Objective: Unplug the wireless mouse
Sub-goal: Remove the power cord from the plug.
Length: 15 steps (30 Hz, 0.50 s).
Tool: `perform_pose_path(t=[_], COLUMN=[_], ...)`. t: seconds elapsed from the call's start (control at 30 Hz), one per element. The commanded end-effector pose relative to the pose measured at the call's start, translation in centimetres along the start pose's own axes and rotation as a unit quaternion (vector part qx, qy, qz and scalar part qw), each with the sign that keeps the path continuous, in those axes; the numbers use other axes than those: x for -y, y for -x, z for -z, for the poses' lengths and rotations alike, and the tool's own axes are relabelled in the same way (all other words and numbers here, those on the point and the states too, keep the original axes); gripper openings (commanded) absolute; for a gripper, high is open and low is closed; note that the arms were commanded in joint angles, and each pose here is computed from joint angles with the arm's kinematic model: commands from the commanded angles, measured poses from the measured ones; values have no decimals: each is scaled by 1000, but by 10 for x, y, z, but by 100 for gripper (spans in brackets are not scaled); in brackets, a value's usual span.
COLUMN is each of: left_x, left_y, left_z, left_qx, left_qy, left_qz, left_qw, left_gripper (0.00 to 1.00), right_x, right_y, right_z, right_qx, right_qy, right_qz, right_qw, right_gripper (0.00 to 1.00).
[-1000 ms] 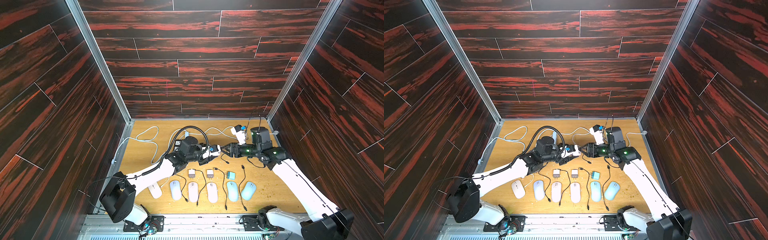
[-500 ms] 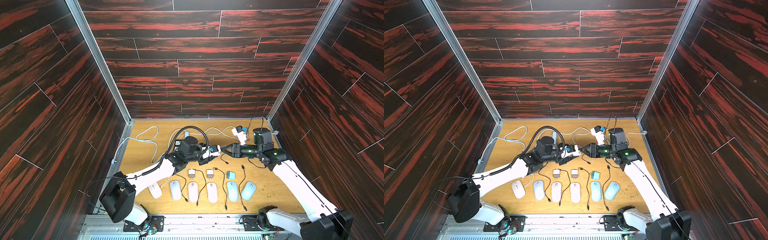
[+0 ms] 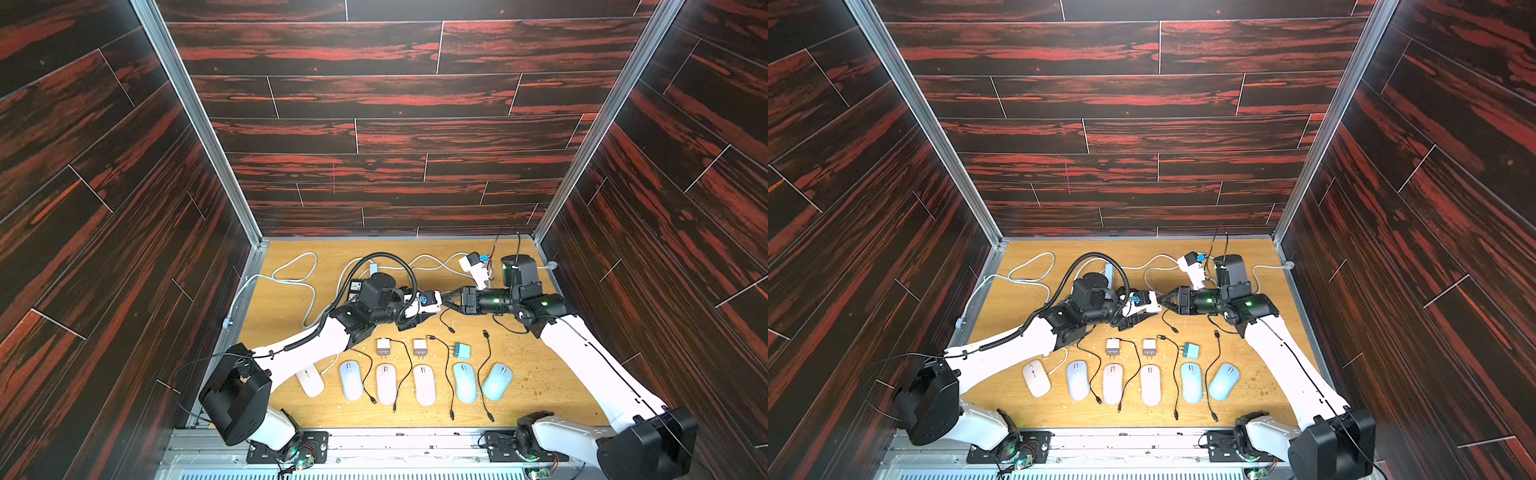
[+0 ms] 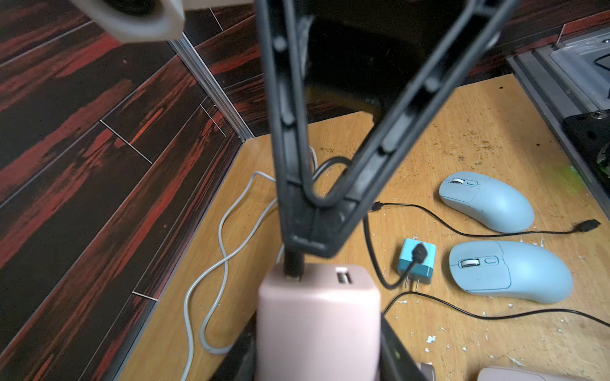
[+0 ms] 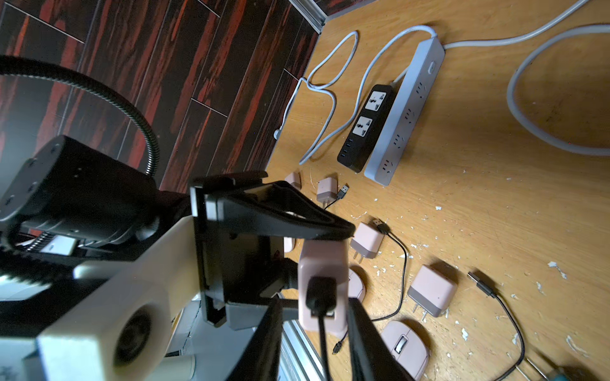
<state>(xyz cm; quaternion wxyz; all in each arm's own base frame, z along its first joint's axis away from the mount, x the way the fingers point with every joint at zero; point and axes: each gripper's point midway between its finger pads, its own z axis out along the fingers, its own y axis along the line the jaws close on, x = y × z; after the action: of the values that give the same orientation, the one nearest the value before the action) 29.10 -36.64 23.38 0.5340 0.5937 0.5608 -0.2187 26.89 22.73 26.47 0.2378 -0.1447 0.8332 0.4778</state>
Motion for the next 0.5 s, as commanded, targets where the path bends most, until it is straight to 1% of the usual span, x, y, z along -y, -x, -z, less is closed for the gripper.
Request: perform_pose_path(t=[0.0,0.27,0.47], left_x=[1,3,2], left_y=[15,13,11], left_z=[6,7,6], left_qx=[18,14,9], left_qy=[-6,-12,-10], left_qz=[-15,-18,-17], left_qw=[1000,1000,1000], left_gripper=[0,0,0], right_x=[-7,-8,-9], right_y=[3,4,-1], right_z=[-2,-5,-7], right_qx=[-3,-5,-16], right_qy=[13,19,22], right_qz=[6,8,10], right_qw=[1000,1000,1000], right_gripper=[35,26,13])
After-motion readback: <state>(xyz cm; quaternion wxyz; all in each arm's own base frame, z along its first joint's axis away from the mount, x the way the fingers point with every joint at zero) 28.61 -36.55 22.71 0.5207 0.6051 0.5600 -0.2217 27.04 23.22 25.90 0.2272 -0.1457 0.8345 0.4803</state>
